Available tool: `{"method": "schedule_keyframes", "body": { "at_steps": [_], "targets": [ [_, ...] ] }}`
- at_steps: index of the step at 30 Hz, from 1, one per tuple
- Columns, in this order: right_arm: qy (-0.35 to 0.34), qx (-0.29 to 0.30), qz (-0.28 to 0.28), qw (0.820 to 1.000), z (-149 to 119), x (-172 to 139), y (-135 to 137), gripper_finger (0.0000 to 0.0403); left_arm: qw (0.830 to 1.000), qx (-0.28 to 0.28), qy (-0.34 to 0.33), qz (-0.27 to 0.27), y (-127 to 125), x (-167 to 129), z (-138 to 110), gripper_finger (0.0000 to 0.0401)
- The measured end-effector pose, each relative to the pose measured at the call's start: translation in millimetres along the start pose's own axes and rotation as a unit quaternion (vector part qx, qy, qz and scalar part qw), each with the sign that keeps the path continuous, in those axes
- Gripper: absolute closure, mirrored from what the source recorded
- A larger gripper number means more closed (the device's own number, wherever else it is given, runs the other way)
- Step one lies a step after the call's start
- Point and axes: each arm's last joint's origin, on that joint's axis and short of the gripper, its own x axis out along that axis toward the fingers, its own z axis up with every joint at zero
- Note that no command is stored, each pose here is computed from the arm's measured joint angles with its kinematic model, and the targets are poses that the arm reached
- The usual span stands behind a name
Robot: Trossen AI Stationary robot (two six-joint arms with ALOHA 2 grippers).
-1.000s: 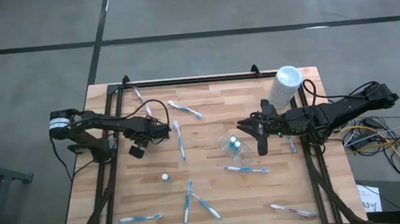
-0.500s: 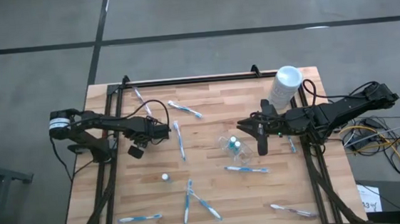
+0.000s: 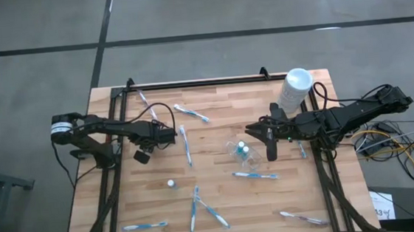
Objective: Pick & Place toothbrushing station
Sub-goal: Put the blue mouthwash into the middle section of the transparent organizer
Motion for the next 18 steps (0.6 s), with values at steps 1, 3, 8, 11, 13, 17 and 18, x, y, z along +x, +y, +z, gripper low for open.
{"method": "schedule_keyframes", "body": {
  "at_steps": [1,3,8,11,13,17,18],
  "targets": [
    [0.0,0.0,0.0,1.0,0,0,0,0.0335,1.0,0.0,0.001,0.001,0,0,0,0.0268],
    [0.0,0.0,0.0,1.0,0,0,0,0.0335,1.0,-0.001,0.002,0.0,0,0,0,0.0246],
    [0.0,0.0,0.0,1.0,0,0,0,0.0335,1.0,-0.01,0.009,-0.004,-2,-2,-2,0.0197],
    [0.0,0.0,0.0,1.0,0,0,0,0.0335,1.0,-0.015,0.019,-0.002,-4,-4,-4,0.0189],
    [0.0,0.0,0.0,1.0,0,0,0,0.0335,0.999,-0.026,0.032,-0.004,-7,-7,-7,0.0188],
    [0.0,0.0,0.0,1.0,0,0,0,0.0335,0.998,-0.045,0.043,-0.012,-12,-14,-11,0.0188],
    [0.0,0.0,0.0,1.0,0,0,0,0.0335,0.998,-0.046,0.045,-0.013,-13,-15,-12,0.0188]
  ]
}}
